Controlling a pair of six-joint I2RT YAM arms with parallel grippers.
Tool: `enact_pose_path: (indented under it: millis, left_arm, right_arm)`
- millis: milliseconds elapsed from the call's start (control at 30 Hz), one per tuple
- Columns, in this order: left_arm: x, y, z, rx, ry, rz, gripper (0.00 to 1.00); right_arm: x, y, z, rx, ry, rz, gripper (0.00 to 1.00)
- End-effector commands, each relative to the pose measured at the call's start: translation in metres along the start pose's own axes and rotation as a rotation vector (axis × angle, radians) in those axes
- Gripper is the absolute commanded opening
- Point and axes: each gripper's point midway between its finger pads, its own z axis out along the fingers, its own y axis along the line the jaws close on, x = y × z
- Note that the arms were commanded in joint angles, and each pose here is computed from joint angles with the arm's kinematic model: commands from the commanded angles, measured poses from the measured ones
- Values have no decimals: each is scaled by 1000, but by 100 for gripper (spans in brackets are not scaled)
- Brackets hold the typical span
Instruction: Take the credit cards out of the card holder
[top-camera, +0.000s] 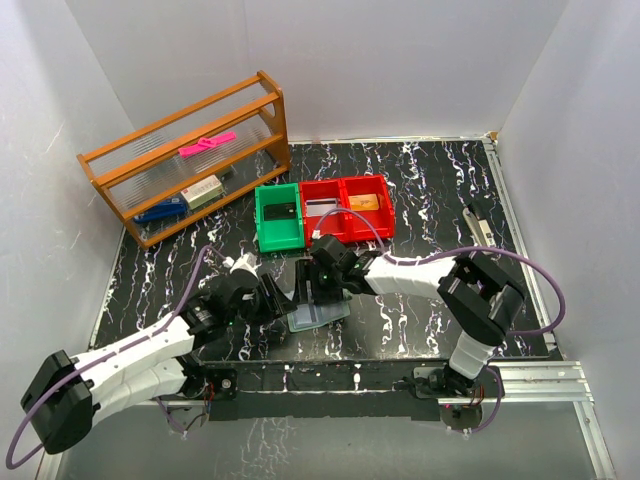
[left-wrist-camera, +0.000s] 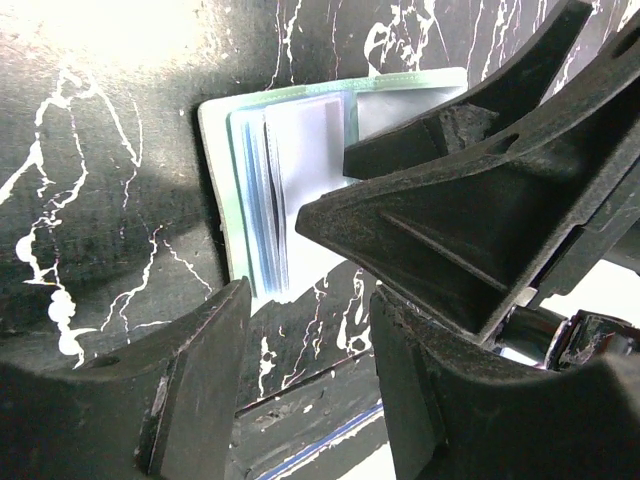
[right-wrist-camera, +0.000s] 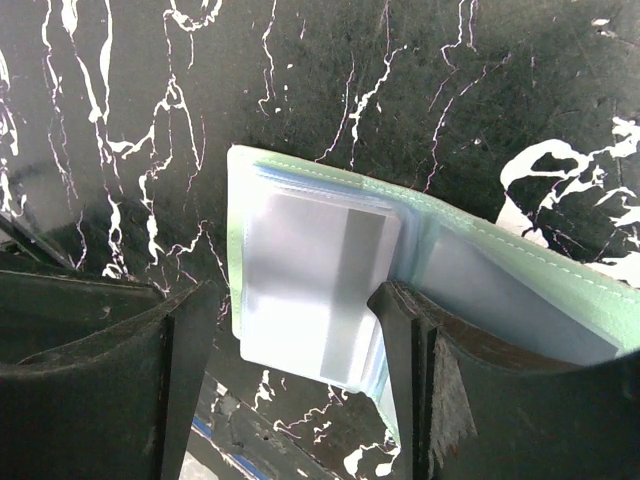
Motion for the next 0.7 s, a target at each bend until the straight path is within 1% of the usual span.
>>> enact_pose_path:
  millis: [0,200,300,400,600,667]
  left_arm:
    - [-12,-1,-9,-12,-55,-7,50]
    - [-13,2,-12,-23,-66,-15,50]
    - [-15,1,-13,-23,-75,-16,50]
    - [-16,1,-14,-26,-83,-15,50]
    - [-15,5,-16,-33,-83,-17,50]
    - [-15,5,-16,-32,-85,-19,50]
  right_arm:
    - [10,-36,4,186,24,-29,66]
    - [10,-40,11,284,17,-52,69]
    - [10,-39,13,319,11,-64,69]
    - [15,-39,19,325,29,-65,66]
    - [16,-39,23,345,42,-68,54]
    - [15,-40,23,354,38,-67,53]
